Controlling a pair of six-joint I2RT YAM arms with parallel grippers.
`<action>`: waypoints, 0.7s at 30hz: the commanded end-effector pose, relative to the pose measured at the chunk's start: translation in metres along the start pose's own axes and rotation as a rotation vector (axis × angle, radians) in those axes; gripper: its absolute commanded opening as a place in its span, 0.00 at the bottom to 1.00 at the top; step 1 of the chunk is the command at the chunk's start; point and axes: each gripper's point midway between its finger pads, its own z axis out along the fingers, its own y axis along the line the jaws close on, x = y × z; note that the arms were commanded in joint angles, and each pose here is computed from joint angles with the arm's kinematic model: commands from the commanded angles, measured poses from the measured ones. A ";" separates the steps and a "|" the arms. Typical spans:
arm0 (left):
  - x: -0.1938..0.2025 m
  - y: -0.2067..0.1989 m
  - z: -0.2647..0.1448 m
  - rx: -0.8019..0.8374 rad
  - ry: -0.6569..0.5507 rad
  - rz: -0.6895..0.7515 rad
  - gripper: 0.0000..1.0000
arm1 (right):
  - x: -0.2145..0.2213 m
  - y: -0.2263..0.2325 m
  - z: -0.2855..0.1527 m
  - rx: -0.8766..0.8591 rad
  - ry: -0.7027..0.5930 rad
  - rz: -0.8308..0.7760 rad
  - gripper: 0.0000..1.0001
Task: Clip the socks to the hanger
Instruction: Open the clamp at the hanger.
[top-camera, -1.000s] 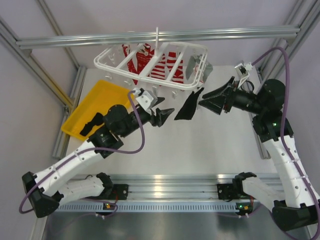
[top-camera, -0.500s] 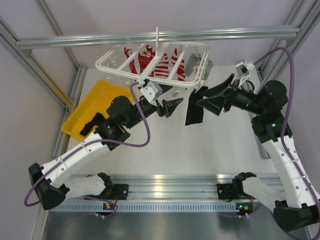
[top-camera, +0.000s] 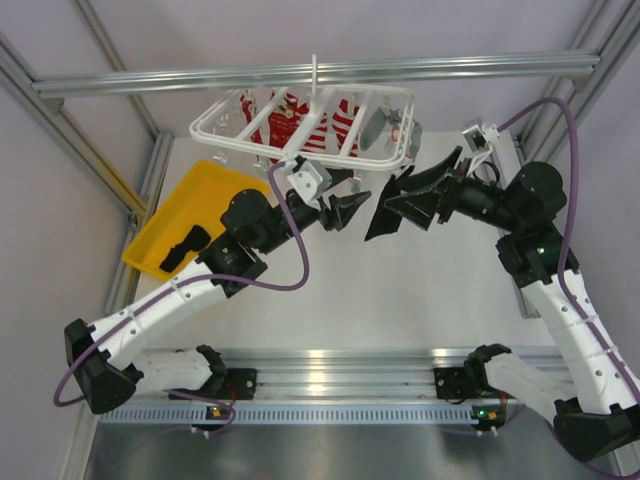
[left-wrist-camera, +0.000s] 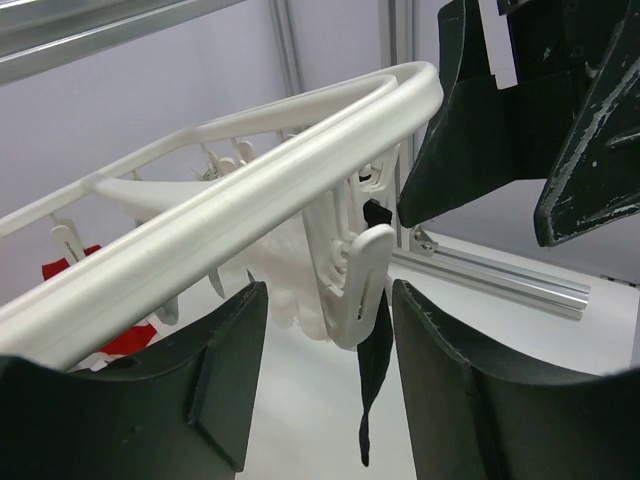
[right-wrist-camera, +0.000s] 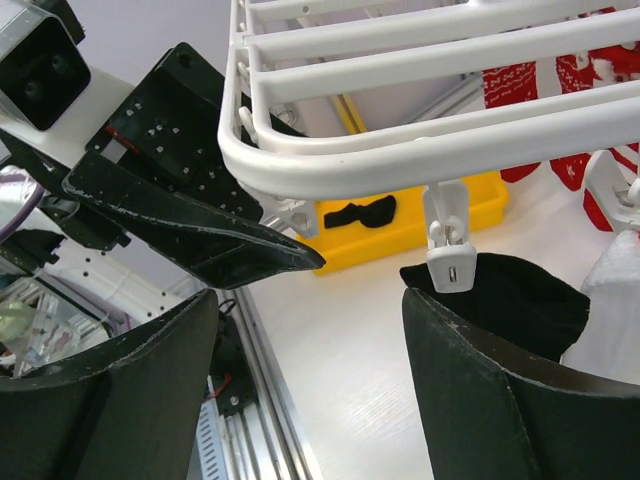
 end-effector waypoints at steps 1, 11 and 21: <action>-0.046 0.002 0.003 -0.007 -0.132 -0.008 0.58 | -0.020 0.007 0.003 0.007 -0.080 -0.082 0.73; -0.044 -0.005 -0.002 0.028 -0.105 -0.027 0.15 | -0.037 0.010 0.006 0.030 -0.186 -0.137 0.71; -0.025 -0.010 -0.002 0.061 0.016 -0.024 0.00 | -0.032 0.015 0.023 0.011 -0.194 -0.137 0.71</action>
